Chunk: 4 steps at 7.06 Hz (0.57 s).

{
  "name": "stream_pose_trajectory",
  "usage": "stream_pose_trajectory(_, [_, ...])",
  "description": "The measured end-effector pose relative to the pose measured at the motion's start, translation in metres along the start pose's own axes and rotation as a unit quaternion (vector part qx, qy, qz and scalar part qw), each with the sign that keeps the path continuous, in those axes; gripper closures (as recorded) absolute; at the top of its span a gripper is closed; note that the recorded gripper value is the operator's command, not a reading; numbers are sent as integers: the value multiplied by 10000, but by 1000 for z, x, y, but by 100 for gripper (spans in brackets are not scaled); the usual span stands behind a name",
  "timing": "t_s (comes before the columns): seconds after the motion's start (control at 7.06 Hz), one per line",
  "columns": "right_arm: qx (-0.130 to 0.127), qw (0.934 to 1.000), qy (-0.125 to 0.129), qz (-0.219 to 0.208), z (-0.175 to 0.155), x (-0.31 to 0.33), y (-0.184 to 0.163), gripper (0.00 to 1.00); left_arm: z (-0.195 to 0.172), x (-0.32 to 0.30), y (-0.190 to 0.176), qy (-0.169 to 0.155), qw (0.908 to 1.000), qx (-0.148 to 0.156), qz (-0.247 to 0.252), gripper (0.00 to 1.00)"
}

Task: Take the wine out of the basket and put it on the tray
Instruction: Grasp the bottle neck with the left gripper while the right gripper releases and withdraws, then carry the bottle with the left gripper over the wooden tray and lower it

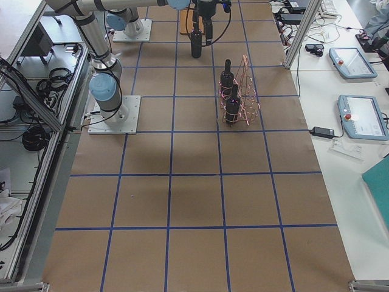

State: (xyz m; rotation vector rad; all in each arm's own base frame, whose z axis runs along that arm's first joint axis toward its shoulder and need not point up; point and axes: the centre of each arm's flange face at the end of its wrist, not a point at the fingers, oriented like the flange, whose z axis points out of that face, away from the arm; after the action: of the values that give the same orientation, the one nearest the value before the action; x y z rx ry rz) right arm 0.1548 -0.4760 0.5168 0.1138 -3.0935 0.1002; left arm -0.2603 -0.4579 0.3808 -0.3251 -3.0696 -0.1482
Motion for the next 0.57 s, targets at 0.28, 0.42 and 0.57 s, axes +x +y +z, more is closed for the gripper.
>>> stream_pose_trajectory(0.28, [-35, 10000, 9, 2, 1, 0, 1, 0, 0, 0, 0, 1, 10000, -13, 4, 100])
stream_pose_trajectory(0.42, [-39, 10000, 12, 1, 0, -1, 2, 0, 0, 0, 1, 1, 10000, -25, 4, 100])
stream_pose_trajectory(0.57, [-31, 10000, 12, -2, -1, -1, 3, 0, -2, -1, 0, 2, 10000, -20, -3, 100])
